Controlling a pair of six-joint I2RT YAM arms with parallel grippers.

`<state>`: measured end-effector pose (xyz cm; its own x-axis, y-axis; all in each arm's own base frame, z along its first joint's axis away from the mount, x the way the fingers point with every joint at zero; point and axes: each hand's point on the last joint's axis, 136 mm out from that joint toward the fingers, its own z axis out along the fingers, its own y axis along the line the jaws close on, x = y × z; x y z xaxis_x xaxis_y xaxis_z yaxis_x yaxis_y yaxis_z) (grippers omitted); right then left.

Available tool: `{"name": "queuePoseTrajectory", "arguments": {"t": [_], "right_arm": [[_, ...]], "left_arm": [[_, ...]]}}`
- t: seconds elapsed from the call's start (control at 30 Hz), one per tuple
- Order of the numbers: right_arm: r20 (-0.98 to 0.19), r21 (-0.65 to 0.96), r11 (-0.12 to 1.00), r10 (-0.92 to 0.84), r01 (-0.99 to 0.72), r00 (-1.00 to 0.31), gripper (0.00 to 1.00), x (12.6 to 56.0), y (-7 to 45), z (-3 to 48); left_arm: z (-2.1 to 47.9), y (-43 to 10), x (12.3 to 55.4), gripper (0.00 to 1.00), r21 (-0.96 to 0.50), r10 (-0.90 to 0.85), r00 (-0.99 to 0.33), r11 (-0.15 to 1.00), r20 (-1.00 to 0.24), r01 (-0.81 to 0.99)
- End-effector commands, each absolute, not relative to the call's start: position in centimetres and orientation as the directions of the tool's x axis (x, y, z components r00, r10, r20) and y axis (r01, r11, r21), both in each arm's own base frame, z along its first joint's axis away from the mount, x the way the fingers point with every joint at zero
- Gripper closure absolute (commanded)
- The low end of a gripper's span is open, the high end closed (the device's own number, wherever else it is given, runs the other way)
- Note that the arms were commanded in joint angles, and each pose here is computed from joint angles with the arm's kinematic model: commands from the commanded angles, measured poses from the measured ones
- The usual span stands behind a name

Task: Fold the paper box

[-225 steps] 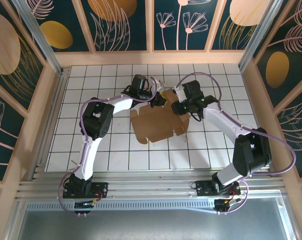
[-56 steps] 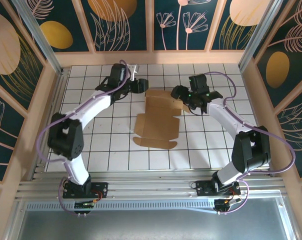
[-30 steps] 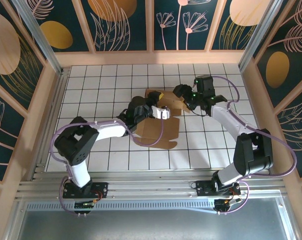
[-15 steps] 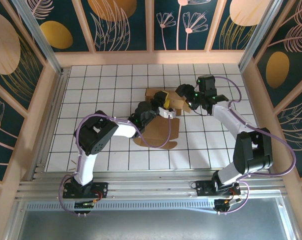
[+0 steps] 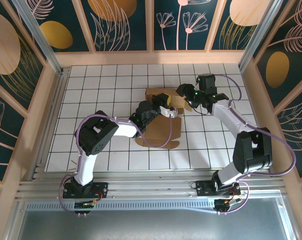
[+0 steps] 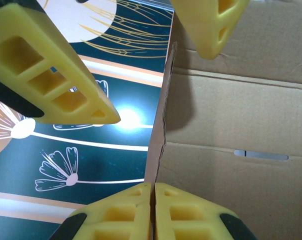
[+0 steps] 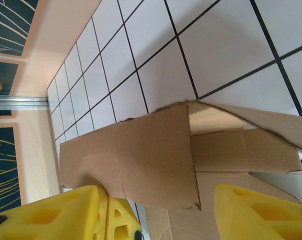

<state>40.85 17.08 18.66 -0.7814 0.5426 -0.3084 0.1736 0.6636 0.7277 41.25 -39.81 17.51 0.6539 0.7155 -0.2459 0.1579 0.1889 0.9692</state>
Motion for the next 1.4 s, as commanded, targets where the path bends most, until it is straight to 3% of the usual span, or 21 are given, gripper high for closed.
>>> {"name": "queuePoseTrajectory", "arguments": {"t": [0.0,0.33,0.57,0.73,0.93,1.37], "right_arm": [[-0.369,0.684,0.712,0.524,0.158,-0.768,0.38,42.1,16.3,19.6],[-0.483,0.609,0.782,0.498,0.133,-0.720,0.37,41.0,14.5,22.8],[-0.439,0.648,0.755,0.476,0.098,-0.762,0.38,42.4,16.7,22.0],[-0.394,0.679,0.729,0.465,0.090,-0.793,0.46,43.1,18.4,20.8],[-0.357,0.683,0.722,0.459,0.108,-0.813,0.43,42.9,19.5,18.6],[-0.228,0.804,0.583,0.490,0.121,-0.842,0.43,43.1,22.2,17.0]], "left_arm": [[18.3,-40.5,41.0,0.91,0.965,0.693,0.673,0.212,-0.259,0.153],[17.7,-40.6,41.1,0.93,0.965,0.695,0.670,0.204,-0.261,0.165],[17.7,-40.7,41.0,0.93,0.965,0.692,0.673,0.201,-0.262,0.169],[18.0,-40.7,41.0,0.93,0.965,0.692,0.673,0.204,-0.261,0.165],[18.2,-40.7,41.0,0.93,0.963,0.688,0.675,0.212,-0.268,0.167],[18.4,-41.2,40.5,0.92,0.951,0.657,0.688,0.240,-0.307,0.194]]}}
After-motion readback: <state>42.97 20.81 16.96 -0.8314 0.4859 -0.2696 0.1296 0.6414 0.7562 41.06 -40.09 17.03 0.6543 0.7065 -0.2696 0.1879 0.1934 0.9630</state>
